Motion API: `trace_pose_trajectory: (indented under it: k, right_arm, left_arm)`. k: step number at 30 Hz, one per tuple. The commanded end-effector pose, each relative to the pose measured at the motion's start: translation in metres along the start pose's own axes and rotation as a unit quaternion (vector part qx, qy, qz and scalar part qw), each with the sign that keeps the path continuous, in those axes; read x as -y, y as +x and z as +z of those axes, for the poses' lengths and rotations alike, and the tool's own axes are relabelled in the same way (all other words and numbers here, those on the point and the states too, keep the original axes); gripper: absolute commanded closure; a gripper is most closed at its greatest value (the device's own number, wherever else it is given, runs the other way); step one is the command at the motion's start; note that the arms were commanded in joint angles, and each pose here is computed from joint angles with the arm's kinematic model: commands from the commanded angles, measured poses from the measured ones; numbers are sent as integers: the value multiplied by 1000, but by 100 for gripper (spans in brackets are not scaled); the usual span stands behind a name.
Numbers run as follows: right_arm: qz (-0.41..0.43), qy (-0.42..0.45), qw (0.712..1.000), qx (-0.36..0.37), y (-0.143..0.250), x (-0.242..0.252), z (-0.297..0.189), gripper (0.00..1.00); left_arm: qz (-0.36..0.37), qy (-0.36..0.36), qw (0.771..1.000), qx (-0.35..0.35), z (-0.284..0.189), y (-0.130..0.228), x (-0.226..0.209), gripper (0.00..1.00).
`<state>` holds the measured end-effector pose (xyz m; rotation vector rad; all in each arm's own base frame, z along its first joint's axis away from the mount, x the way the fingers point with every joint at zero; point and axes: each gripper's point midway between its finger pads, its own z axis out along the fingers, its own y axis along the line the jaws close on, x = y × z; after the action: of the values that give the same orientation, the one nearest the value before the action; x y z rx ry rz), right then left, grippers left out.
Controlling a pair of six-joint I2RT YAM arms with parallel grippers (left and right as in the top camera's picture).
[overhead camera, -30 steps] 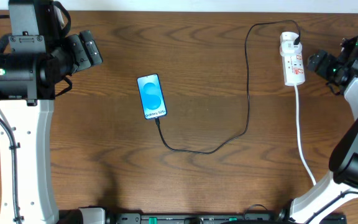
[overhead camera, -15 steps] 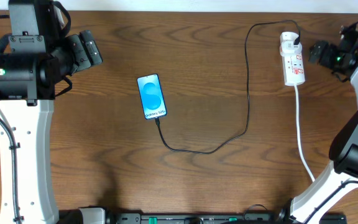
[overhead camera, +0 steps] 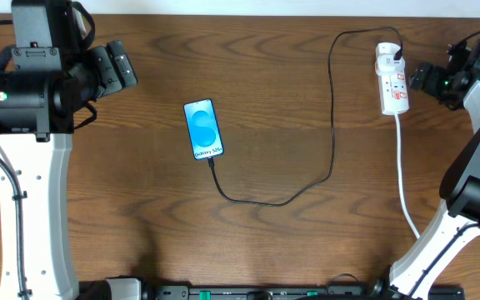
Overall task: Plug charger to phone and switch on socket
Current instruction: 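Move the right gripper over the white power strip's switches, then press the orange switch beside the plugged charger with the right gripper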
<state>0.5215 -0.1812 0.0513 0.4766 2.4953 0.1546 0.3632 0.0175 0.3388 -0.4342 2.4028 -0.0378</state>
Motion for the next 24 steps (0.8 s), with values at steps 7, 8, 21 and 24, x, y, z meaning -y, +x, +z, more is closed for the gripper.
trace_pose_trajectory:
  k: [7,8,21,24]
  right_arm:
    - [-10,10,1000,6,-2,6,10,1]
    - [-11,9,1000,4,0,5,14,1]
    - [-21,4,1000,5,5,-3,34,50]
    - [-15,-4,1000,2,6,-4,33,89]
  left_arm:
    - [0,-1,1000,10,-6,-4,-1,4]
    - [0,-1,1000,10,-6,-4,-1,4]
    - [0,-1,1000,10,-6,-4,-1,4]
    - [0,-2,1000,9,-6,-4,-1,4]
